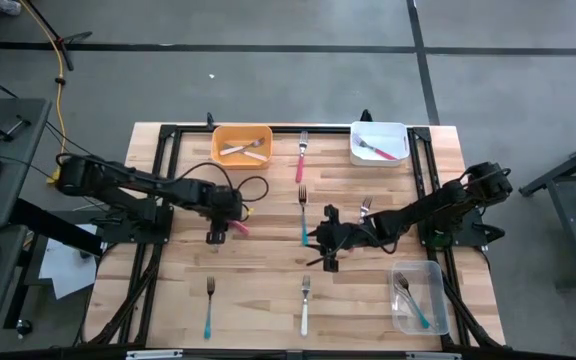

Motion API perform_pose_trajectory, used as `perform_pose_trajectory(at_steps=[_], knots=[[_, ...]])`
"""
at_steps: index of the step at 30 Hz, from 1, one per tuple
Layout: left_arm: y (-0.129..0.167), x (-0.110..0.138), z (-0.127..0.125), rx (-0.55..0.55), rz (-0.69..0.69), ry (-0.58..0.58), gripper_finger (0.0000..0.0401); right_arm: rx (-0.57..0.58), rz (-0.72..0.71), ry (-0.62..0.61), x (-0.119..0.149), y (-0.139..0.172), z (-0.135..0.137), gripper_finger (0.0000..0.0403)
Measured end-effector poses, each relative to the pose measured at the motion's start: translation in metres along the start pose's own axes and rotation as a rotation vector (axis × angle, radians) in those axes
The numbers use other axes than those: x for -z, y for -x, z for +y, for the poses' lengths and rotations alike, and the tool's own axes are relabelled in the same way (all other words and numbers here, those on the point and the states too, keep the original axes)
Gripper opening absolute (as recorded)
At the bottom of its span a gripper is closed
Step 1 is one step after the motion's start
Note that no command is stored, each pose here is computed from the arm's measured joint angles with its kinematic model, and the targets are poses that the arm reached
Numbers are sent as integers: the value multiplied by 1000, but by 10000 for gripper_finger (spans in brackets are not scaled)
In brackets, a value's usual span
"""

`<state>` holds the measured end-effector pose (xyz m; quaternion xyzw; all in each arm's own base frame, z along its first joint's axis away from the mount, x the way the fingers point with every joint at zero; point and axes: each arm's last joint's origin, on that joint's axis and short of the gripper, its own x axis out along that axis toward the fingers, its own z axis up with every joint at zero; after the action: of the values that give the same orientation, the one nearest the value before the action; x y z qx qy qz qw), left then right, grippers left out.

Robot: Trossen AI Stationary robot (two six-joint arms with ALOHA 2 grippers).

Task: Sort silverware by color (type)
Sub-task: Put the bottom left pink fork into the white bin

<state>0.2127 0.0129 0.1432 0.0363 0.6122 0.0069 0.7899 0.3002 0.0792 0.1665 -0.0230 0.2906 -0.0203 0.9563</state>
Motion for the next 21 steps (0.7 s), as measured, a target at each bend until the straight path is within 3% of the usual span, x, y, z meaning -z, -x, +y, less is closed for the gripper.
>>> perform_pose_trajectory(at_steps=[3,9,21], knots=[[-4,-1,2,-66,17,-36,154,0,0,0,0,0,0,128],[-5,-2,3,-91,13,-74,154,0,-2,-1,0,0,0,128],[-5,-2,3,-95,-2,-4,123,-2,-5,-2,-1,0,0,128]])
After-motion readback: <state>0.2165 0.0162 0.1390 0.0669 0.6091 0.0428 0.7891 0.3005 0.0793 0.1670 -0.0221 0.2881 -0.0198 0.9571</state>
